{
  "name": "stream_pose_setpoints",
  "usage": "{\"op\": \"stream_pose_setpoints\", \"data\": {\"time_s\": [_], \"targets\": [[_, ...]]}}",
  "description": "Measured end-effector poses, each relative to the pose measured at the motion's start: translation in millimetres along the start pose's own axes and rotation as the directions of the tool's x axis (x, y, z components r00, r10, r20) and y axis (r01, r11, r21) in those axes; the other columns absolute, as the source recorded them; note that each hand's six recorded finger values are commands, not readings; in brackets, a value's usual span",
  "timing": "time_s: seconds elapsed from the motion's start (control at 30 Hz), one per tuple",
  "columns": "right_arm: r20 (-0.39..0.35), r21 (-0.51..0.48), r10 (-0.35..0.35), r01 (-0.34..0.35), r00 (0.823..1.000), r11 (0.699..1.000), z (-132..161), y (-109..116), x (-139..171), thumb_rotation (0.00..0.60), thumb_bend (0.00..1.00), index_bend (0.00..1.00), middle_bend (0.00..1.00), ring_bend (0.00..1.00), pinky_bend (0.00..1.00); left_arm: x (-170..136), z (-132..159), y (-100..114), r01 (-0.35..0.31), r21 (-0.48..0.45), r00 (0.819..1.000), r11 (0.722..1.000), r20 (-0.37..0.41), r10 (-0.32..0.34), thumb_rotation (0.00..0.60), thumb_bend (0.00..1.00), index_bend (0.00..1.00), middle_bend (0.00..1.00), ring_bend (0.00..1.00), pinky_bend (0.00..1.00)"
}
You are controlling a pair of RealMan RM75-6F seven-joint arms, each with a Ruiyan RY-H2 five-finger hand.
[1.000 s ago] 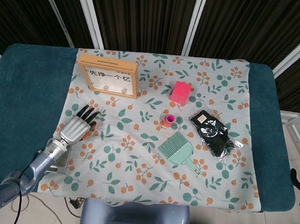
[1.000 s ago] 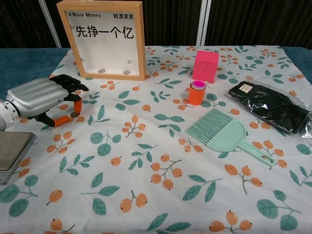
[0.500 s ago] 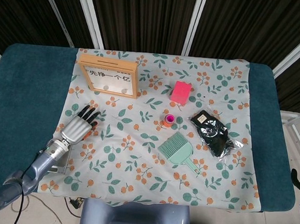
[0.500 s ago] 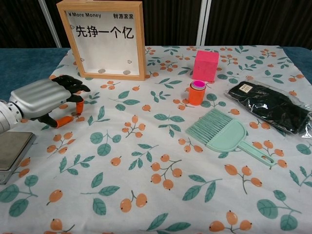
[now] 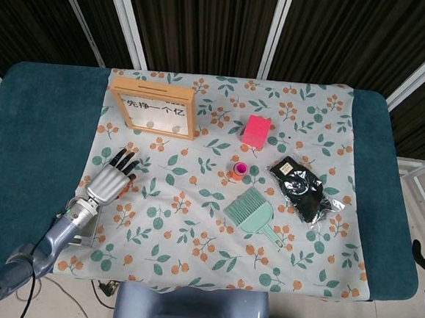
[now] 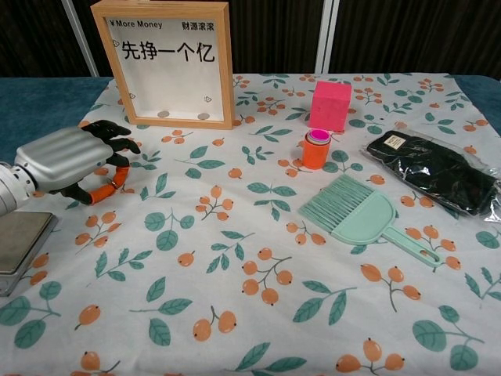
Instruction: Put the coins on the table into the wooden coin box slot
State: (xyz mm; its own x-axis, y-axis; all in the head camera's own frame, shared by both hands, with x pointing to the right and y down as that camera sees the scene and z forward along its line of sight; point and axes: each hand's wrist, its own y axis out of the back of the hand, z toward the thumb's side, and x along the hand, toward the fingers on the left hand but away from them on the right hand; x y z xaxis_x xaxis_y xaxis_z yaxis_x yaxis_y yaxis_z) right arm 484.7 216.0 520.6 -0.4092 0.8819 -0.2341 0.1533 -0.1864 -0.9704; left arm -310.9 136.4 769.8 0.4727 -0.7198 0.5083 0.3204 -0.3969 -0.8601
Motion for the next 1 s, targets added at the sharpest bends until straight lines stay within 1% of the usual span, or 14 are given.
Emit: {"op": "stream_pose_setpoints", "data": {"time_s": [0.13, 0.33, 0.43, 0.5, 0.6, 0.7, 0.83, 0.93, 1.0], "targets": [[0.002, -0.002, 0.003, -0.003, 1.0, 1.0, -0.1, -0.4, 0.2, 0.6, 0.39, 0.24, 0.05, 0.01, 0.0, -1.0, 0.2, 0.9, -0.005, -0.007, 1.0, 1.0, 0.0, 0.005, 0.6, 0.44, 0.71, 0.2, 0.0, 0.0], [0.006, -0.004, 0.01, -0.01, 1.0, 1.0, -0.1, -1.3, 0.2, 0.6, 0.39, 0.24, 0.05, 0.01, 0.0, -2.3, -1.8, 0.2, -0.003, -0.008, 1.0, 1.0, -0.006, 0.003, 0.6, 0.45, 0.72, 0.2, 0.0, 0.0], [0.007, -0.005, 0.008, -0.008, 1.0, 1.0, -0.4, -0.8, 0.0, 0.6, 0.39, 0.24, 0.05, 0.01, 0.0, -1.7, -2.3, 4.4, -0.021, -0.015, 1.0, 1.0, -0.008, 0.021, 0.6, 0.45, 0.72, 0.2, 0.0, 0.0], [0.007, -0.006, 0.007, -0.007, 1.0, 1.0, -0.5, -0.6, 0.0, 0.6, 0.39, 0.24, 0.05, 0.01, 0.0, -0.7, -1.9, 11.5, -0.051, -0.023, 0.999, 0.998, -0.007, 0.051, 0.6, 0.45, 0.72, 0.2, 0.0, 0.0], [0.006, -0.005, 0.008, -0.008, 1.0, 1.0, -0.2, -1.1, 0.0, 0.6, 0.39, 0.24, 0.05, 0.01, 0.0, 0.9, -1.7, 28.0, -0.12, -0.038, 0.993, 0.992, -0.007, 0.12, 0.6, 0.45, 0.72, 0.2, 0.0, 0.0], [0.006, -0.005, 0.007, -0.007, 1.0, 1.0, -0.3, -1.0, 0.0, 0.6, 0.39, 0.24, 0.05, 0.01, 0.0, 2.1, -1.5, 49.0, -0.196, -0.065, 0.98, 0.978, -0.006, 0.196, 0.6, 0.45, 0.72, 0.2, 0.0, 0.0], [0.006, -0.006, 0.006, -0.006, 1.0, 1.0, 0.1, -1.2, -0.1, 0.6, 0.39, 0.24, 0.05, 0.01, 0.0, 3.4, -2.7, 74.7, -0.262, -0.103, 0.965, 0.96, 0.0, 0.263, 0.6, 0.45, 0.72, 0.2, 0.0, 0.0], [0.005, -0.006, 0.007, -0.007, 1.0, 1.0, 0.4, -1.6, 0.1, 0.6, 0.39, 0.24, 0.05, 0.01, 0.0, 4.9, -4.0, 99.6, -0.31, -0.13, 0.949, 0.942, 0.01, 0.314, 0.6, 0.45, 0.72, 0.2, 0.0, 0.0], [0.004, -0.006, 0.006, -0.006, 1.0, 1.0, 0.6, -1.7, 0.1, 0.6, 0.39, 0.24, 0.05, 0.01, 0.0, 6.5, -4.8, 122.1, -0.351, -0.142, 0.934, 0.925, 0.019, 0.357, 0.6, 0.45, 0.73, 0.2, 0.0, 0.0]]}}
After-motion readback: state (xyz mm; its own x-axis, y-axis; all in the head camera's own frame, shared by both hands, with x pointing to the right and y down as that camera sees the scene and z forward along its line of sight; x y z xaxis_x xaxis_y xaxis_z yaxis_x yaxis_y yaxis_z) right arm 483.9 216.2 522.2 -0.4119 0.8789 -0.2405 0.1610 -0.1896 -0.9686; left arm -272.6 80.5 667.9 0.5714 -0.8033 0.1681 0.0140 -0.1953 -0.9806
